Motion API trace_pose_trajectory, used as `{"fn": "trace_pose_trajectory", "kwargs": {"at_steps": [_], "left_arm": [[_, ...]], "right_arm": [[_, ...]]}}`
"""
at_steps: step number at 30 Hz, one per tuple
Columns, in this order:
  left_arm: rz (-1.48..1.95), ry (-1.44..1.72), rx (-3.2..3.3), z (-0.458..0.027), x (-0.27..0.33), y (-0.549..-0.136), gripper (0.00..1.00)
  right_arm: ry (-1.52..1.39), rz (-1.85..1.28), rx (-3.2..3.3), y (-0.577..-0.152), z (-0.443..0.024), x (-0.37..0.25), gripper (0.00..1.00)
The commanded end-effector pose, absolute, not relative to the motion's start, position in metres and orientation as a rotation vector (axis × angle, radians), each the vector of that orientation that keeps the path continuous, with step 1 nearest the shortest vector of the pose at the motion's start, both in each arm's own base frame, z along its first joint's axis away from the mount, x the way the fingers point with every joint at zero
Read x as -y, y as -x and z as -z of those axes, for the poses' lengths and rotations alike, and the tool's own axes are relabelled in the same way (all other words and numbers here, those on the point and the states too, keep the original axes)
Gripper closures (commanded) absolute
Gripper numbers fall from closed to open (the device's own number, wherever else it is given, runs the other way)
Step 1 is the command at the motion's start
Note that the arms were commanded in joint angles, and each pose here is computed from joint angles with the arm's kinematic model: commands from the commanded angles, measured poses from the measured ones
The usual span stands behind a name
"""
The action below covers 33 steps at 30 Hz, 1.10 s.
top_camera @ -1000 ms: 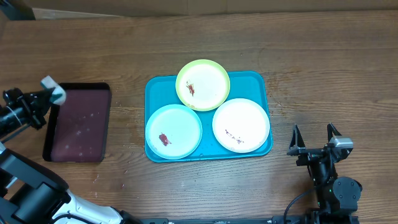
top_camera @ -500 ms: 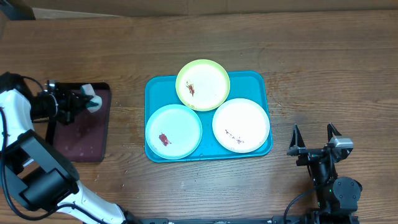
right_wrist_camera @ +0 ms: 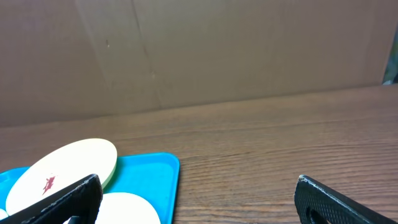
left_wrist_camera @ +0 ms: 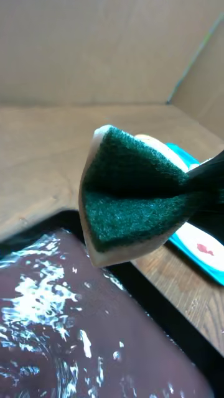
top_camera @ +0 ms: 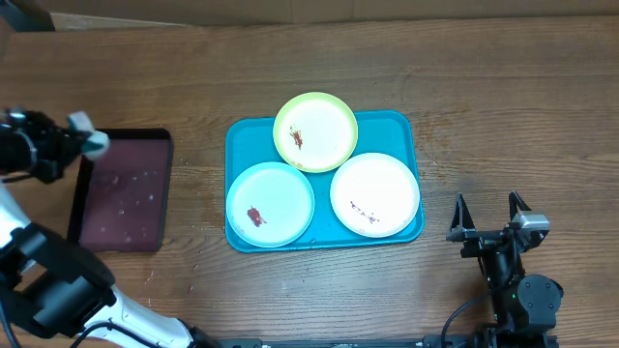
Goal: Clean dirty plates on tray and stack at the side
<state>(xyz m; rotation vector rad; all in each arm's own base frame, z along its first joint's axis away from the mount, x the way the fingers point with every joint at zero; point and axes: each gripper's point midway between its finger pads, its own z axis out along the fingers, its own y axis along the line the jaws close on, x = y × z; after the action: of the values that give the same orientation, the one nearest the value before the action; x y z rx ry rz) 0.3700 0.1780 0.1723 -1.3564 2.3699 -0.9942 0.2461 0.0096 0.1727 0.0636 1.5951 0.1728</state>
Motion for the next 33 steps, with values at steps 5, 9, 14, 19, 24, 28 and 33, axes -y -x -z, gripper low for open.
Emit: {"fn": "trace_pose_trajectory", "kwargs": {"at_steps": [5, 9, 14, 19, 24, 28, 33], "left_arm": [[1.014, 1.445, -2.575, -0.098, -0.162, -0.355, 0.96], [0.835, 1.387, -2.558, -0.159, -0.184, -0.357, 0.96], [0.719, 1.292, -2.498, -0.22, -0.192, -0.362, 0.96], [0.597, 1.39, -2.591, -0.169, -0.196, -0.362, 0.96], [0.767, 1.435, -2.661, -0.107, -0.173, -0.359, 0.96], [0.911, 1.345, -2.589, -0.145, -0.165, -0.374, 0.96], [0.782, 1.245, -2.537, -0.225, -0.175, -0.375, 0.96]], "right_arm": [[-0.072, -0.162, -1.589, -0.246, -0.171, -0.007, 0.0], [-0.072, -0.162, -1.589, -0.246, -0.171, -0.007, 0.0], [-0.072, -0.162, -1.589, -0.246, -0.171, -0.007, 0.0], [-0.072, -0.162, -1.589, -0.246, -0.171, -0.007, 0.0], [-0.072, -0.162, -1.589, -0.246, -0.171, -0.007, 0.0], [-0.072, -0.162, -1.589, -0.246, -0.171, -0.007, 0.0], [-0.072, -0.162, -1.589, -0.246, -0.171, -0.007, 0.0]]}}
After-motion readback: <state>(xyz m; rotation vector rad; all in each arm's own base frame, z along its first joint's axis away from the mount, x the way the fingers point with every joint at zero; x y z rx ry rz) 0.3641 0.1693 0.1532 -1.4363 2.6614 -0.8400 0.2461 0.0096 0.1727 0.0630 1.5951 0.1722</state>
